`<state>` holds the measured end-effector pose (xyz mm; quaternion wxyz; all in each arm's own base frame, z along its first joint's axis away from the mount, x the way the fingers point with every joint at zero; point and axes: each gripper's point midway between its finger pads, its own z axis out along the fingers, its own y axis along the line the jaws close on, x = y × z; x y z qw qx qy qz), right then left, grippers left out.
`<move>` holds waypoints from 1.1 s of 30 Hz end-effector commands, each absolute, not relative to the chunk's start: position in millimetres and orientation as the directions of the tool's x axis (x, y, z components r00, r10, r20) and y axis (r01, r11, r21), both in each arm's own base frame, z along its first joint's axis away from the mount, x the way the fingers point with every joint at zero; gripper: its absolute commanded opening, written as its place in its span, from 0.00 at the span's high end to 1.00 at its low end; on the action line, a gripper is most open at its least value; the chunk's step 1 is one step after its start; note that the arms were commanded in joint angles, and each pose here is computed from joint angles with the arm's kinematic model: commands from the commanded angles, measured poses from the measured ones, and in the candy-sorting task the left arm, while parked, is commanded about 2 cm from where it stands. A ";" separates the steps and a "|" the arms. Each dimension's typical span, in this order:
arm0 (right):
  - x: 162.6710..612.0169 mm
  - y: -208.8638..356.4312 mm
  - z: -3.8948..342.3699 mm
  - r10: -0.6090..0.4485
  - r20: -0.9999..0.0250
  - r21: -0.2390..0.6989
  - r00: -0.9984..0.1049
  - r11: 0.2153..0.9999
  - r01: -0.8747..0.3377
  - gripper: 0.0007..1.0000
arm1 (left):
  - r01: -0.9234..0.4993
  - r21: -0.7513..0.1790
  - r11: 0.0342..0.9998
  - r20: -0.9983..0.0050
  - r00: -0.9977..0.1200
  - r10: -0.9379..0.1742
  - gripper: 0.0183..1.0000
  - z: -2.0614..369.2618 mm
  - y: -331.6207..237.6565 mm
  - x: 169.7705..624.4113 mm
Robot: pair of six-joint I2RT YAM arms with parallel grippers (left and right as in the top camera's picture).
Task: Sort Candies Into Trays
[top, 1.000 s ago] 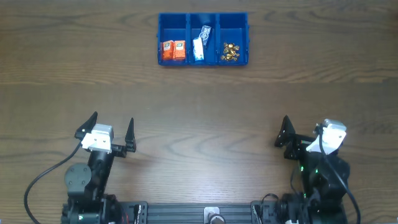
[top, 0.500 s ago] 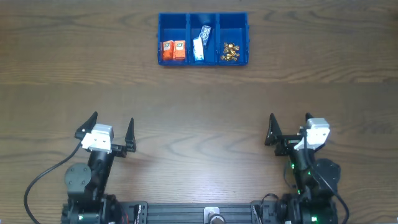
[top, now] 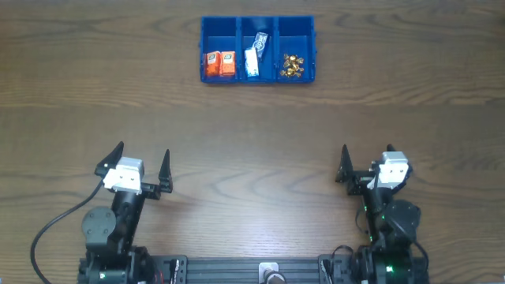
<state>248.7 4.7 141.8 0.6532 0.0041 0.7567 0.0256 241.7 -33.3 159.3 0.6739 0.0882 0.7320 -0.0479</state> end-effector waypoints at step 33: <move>245.8 5.1 156.9 -0.083 -0.994 -0.080 -0.072 0.996 -0.040 0.00 | 0.217 0.048 0.975 -0.990 -0.122 0.076 0.00 141.3 -36.9 240.7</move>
